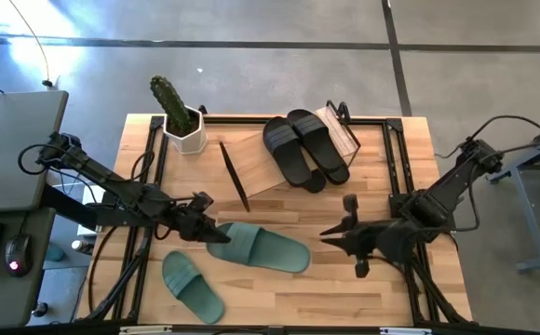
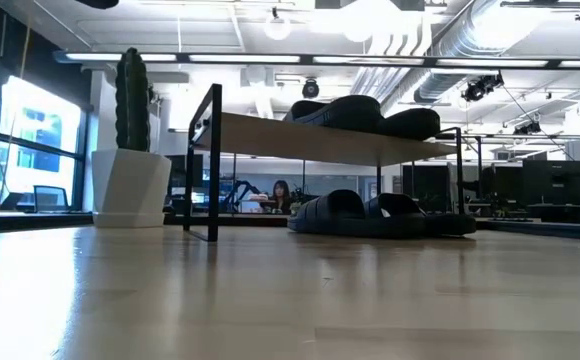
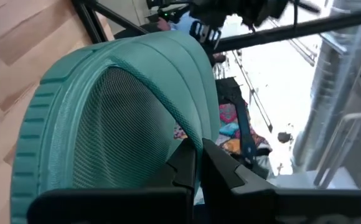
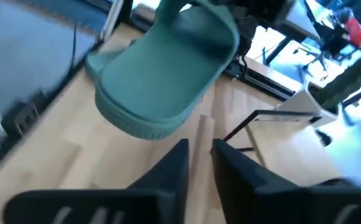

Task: Pick and place slides into the shelf
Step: Put the green slipper under the shelf

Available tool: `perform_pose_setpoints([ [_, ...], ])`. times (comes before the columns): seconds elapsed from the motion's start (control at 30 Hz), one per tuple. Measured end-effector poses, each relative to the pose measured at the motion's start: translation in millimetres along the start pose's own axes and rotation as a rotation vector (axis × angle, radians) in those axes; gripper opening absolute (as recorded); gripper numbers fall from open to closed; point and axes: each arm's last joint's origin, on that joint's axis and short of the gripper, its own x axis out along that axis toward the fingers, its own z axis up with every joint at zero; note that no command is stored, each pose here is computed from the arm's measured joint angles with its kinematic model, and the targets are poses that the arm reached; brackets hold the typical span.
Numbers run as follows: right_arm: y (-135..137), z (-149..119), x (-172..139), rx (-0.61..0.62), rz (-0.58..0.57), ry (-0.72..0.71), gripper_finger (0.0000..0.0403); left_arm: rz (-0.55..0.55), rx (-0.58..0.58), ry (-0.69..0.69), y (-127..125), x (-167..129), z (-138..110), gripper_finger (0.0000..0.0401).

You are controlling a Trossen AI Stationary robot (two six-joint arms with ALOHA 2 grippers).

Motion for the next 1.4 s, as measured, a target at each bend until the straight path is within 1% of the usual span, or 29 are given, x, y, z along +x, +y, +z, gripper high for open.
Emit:
perform_pose_setpoints([
  [0.13, 7, 16, 10, -0.153, -0.03, 0.063, 0.0108, -0.012, -0.049, -0.028, -1, 0, 1, 0.0],
  [0.23, 16, 23, 18, -0.273, -0.099, 0.131, 0.0135, -0.028, -0.065, -0.059, -3, -1, 4, 0.0],
  [0.33, 24, 25, 19, -0.325, -0.167, 0.198, 0.0154, -0.042, -0.081, -0.08, -5, -2, 12, 0.0],
  [0.43, 29, 26, 14, -0.345, -0.196, 0.231, 0.0166, -0.046, -0.082, -0.093, -4, -3, 20, 0.0],
  [0.5, 33, 26, 14, -0.379, -0.21, 0.232, 0.017, -0.055, -0.082, -0.079, -3, -3, 26, 0.0],
  [0.6, 37, 26, 17, -0.433, -0.219, 0.238, 0.0174, -0.104, -0.088, -0.067, -7, -3, 31, 0.0],
  [0.83, 33, 26, 22, -0.504, -0.311, 0.261, 0.0174, -0.106, -0.099, -0.05, -6, -4, 38, 0.0],
  [1.07, 27, 28, 28, -0.544, -0.294, 0.27, 0.0174, -0.106, -0.099, -0.046, -6, -4, 37, 0.0],
  [1.2, 27, 32, 30, -0.577, -0.292, 0.244, 0.0174, -0.108, -0.099, -0.041, -6, -4, 37, 0.0],
  [1.4, 27, 36, 31, -0.58, -0.287, 0.216, 0.0173, -0.108, -0.103, -0.045, -6, -4, 37, 0.0],
])
